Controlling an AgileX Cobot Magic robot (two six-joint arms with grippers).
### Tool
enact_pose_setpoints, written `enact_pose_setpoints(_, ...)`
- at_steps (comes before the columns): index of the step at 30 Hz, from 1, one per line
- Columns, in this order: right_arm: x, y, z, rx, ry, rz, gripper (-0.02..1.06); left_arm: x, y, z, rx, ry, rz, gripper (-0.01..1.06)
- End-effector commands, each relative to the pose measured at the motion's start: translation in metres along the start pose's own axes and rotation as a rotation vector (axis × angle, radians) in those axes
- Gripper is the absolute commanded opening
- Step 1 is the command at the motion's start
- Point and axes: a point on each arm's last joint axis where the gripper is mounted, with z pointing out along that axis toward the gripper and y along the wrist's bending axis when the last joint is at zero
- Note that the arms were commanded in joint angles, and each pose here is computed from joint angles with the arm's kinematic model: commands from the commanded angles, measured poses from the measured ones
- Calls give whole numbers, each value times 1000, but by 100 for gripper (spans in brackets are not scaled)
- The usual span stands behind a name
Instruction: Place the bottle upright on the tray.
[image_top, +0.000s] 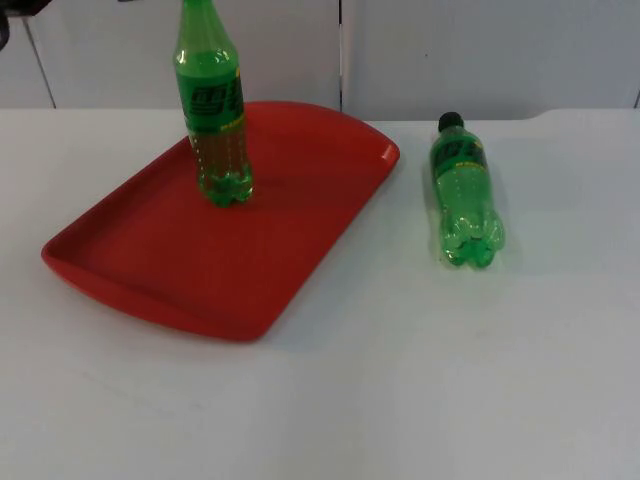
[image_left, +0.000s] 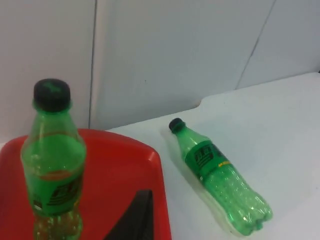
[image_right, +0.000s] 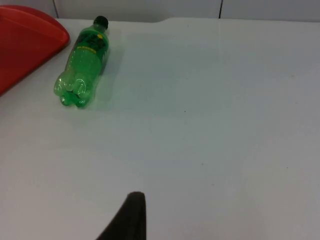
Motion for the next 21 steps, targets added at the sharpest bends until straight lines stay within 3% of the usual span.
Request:
enact_pose_setpoints(1,1,0,1,6,1,1,105,-1,-4,-6,4,4,28,105)
enact_pose_setpoints(3,1,0,1,6,1,1,105,-3,-4,-9,-10,-2,48,105)
enact_pose_setpoints(8,1,0,1,6,1,1,105,-19,0,-32,-177,-82,32,105)
enact_pose_setpoints(9,1,0,1,6,1,1,105,-19,0,-32,-177,-82,32,105)
enact_pose_setpoints(13,1,0,1,6,1,1,105,-29,1,-54,-300,-136,102,105)
enact_pose_setpoints(21,1,0,1,6,1,1,105,-34,3,-65,-375,-164,140,105)
